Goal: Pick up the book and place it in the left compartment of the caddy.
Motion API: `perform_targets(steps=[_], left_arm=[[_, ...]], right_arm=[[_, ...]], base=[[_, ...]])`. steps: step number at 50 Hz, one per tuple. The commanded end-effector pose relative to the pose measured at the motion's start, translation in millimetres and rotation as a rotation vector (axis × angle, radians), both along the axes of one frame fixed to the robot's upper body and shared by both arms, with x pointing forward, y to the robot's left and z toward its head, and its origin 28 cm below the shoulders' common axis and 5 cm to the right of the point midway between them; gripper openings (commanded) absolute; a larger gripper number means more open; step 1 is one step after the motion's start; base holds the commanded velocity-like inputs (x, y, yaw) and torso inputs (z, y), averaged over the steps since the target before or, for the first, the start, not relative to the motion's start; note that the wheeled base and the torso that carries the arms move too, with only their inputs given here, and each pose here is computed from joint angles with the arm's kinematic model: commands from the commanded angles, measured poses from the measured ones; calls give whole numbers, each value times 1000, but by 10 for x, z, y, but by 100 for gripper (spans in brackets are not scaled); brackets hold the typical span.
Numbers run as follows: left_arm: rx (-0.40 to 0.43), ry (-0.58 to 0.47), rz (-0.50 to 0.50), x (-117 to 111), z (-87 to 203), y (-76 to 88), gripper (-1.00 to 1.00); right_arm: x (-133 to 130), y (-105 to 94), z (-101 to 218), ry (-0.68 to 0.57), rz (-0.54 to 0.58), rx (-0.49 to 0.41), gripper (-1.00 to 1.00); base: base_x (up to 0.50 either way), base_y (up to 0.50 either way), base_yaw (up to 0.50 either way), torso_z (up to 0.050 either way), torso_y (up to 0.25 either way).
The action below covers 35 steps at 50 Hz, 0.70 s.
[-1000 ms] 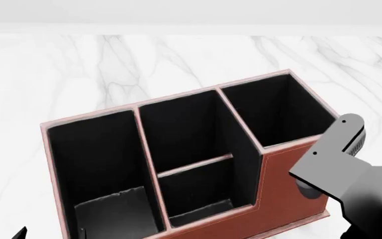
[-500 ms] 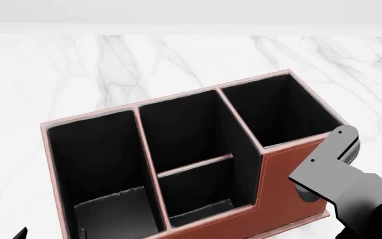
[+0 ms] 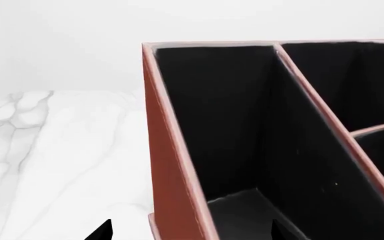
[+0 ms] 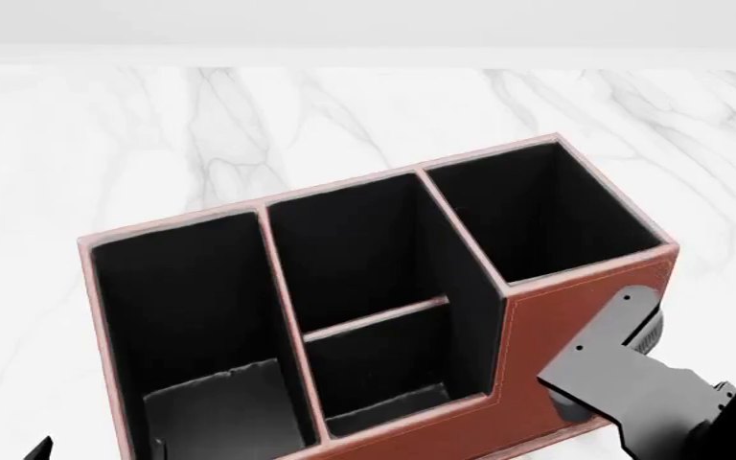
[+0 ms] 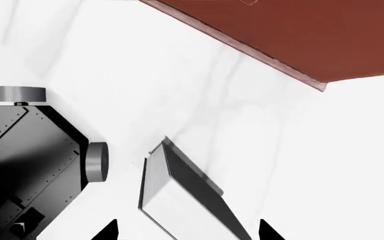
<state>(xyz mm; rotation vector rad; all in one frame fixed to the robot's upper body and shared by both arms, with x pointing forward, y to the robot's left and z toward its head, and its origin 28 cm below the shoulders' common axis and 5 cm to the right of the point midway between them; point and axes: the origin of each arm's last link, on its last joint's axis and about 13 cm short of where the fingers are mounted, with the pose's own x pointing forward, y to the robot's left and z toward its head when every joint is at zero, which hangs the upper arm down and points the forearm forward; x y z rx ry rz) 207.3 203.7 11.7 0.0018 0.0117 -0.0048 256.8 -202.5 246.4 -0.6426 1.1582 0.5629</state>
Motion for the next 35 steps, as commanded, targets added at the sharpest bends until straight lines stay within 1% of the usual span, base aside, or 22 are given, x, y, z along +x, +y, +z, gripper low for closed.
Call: perform_targets(steps=[1,23,35], left_arm=[[-2,-1,-1,0,6,0,100],[-9,-3,-1,-13,15,0,100],[-14,4,-6,-17,13,-7,100]], right_arm=[[14,9,-142,49,5,1,100],[58,-6,-351,115,-2,-11,100],[53,-51,-455,153,-29,-33,100]], base=[[0,0,0,0,0],[0,0,0,0,0],[0,0,0,0,0]])
